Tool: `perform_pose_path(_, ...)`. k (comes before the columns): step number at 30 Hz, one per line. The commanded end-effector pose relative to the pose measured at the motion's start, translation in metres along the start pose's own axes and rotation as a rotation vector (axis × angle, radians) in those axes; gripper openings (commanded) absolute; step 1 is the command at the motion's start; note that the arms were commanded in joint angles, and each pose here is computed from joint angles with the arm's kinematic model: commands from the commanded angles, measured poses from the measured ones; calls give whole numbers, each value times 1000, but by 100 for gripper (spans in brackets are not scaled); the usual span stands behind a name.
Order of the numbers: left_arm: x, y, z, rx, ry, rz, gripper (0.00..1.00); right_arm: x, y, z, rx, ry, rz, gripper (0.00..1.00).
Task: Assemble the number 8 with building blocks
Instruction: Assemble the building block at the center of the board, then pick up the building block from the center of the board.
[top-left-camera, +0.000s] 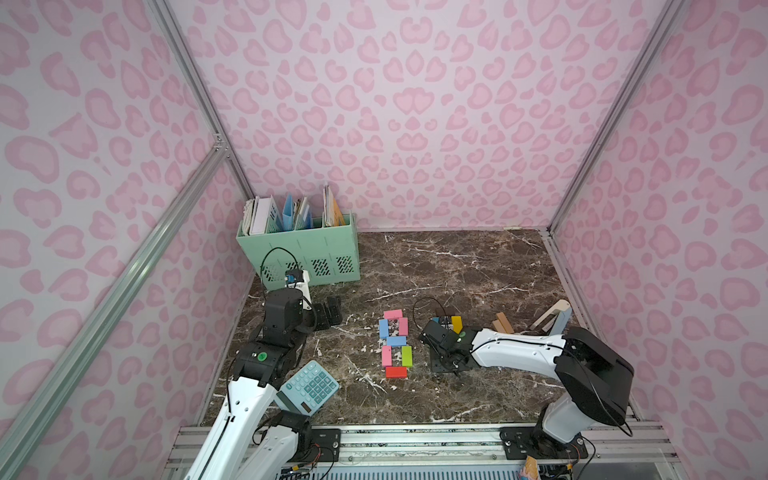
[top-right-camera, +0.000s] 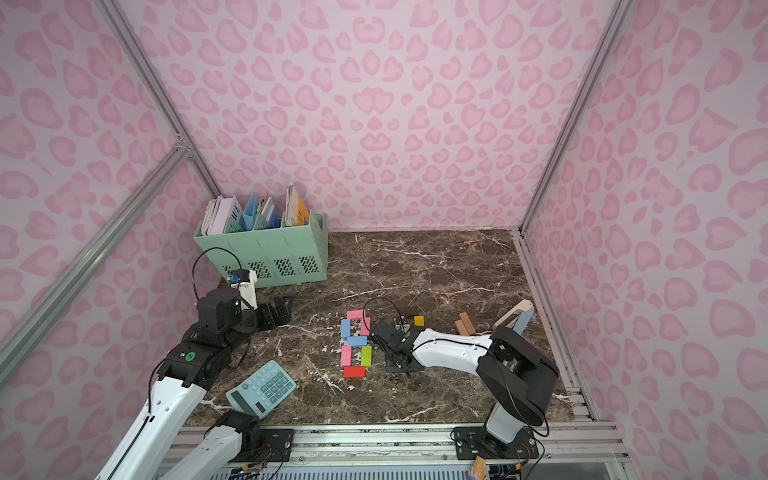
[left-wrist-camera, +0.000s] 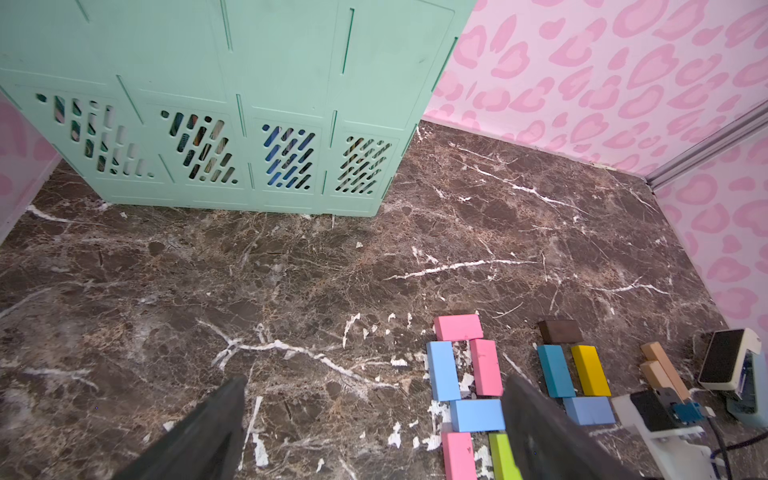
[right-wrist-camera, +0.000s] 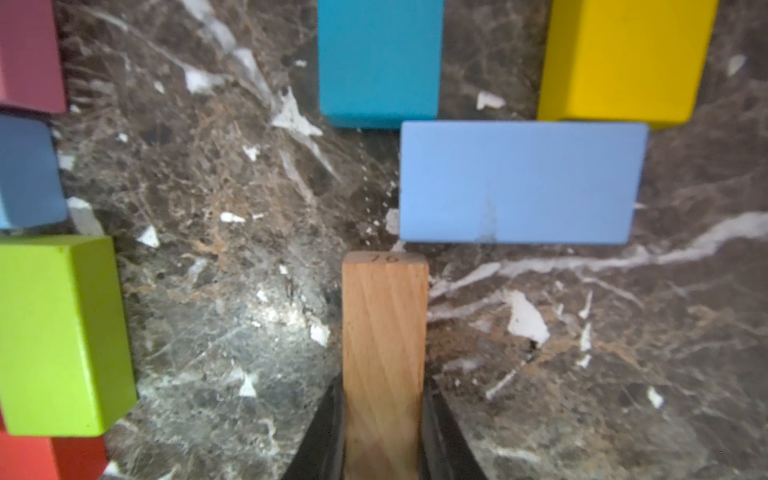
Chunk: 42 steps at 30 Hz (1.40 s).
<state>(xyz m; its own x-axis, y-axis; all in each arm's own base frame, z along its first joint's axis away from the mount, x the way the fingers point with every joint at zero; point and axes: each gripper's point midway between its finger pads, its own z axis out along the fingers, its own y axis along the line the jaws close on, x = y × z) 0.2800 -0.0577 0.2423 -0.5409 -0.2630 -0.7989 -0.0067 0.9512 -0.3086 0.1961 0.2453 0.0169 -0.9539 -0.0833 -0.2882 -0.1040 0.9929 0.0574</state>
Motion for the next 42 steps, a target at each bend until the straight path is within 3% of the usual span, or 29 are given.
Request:
perform_pose_path(1, -4, -2, -1, 9, -15, 8, 98, 4, -4, 3, 23, 21, -11, 19)
perform_pose_path(13, -4, -2, 0, 8, -12, 10, 98, 0, 1, -6, -17, 13, -5, 44)
perform_pose_path(20, -4, -2, 0, 8, -13, 9, 98, -28, 5, -39, -63, -66, -1, 54)
perform_pose_path(25, -4, -2, 0, 8, -12, 9, 99, -58, -37, -52, -52, -135, 53, 61)
perform_pose_path(30, -4, -2, 0, 9, -12, 9, 98, -82, -106, -47, 29, -160, 131, 64)
perform_pose_path(35, -4, -2, 0, 6, -13, 8, 98, -88, -156, -40, 113, -155, 183, 64)
perform_pose_path(42, -4, -2, 0, 6, -11, 9, 98, -81, -192, -20, 174, -109, 230, 65)
